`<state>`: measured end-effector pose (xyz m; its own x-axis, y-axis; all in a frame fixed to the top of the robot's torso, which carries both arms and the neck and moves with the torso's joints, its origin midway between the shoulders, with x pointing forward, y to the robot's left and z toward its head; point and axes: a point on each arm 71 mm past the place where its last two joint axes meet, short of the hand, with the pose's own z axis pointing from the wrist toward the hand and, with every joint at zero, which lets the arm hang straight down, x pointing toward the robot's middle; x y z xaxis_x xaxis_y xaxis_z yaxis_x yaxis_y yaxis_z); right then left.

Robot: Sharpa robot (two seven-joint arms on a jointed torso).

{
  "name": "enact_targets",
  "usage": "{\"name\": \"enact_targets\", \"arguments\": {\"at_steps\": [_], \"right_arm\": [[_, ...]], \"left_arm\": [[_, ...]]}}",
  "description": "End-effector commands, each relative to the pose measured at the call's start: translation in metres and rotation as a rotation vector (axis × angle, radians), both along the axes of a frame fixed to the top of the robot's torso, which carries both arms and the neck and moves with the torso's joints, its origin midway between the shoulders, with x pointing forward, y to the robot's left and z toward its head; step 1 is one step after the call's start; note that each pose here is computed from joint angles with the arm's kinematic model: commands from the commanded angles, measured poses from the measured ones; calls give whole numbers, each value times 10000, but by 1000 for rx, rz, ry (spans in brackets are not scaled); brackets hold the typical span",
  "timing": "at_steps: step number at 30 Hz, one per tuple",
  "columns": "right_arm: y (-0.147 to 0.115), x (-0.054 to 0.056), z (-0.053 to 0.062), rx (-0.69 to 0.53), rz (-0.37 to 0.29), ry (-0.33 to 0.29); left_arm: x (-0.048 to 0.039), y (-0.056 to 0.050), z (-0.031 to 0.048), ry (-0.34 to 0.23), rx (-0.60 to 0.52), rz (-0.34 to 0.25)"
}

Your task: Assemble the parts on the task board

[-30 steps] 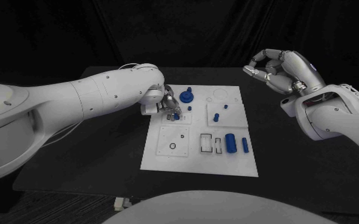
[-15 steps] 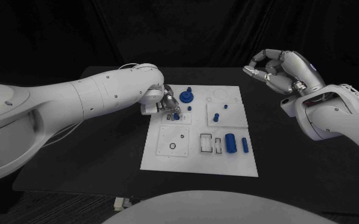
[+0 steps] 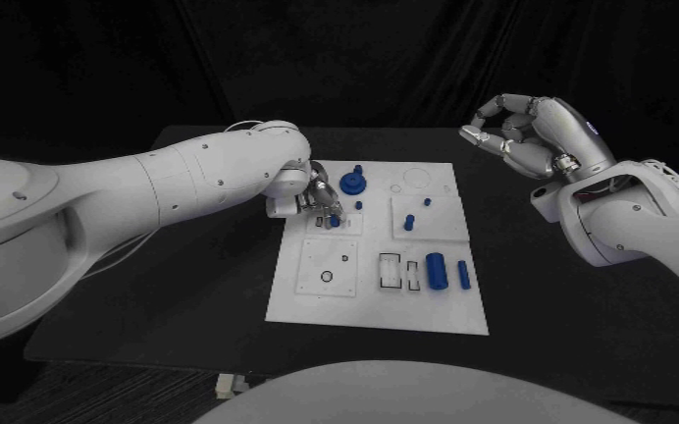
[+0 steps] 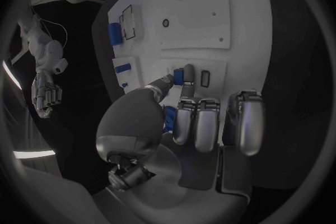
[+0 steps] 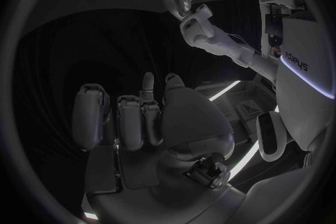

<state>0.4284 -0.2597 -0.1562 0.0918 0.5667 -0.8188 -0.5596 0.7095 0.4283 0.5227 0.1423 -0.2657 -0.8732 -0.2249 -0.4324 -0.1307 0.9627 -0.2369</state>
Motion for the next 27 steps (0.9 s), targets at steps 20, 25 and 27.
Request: {"name": "enact_targets", "arguments": {"at_steps": [20, 25, 27], "right_arm": [[-4, 3, -27, -6, -9, 18], [-16, 3, -27, -6, -12, 16], [-22, 3, -26, -6, -13, 15]], "left_arm": [[-37, 4, -60, 34, 16, -11], [-36, 16, -56, 23, 10, -1], [-35, 15, -48, 7, -5, 8]]}}
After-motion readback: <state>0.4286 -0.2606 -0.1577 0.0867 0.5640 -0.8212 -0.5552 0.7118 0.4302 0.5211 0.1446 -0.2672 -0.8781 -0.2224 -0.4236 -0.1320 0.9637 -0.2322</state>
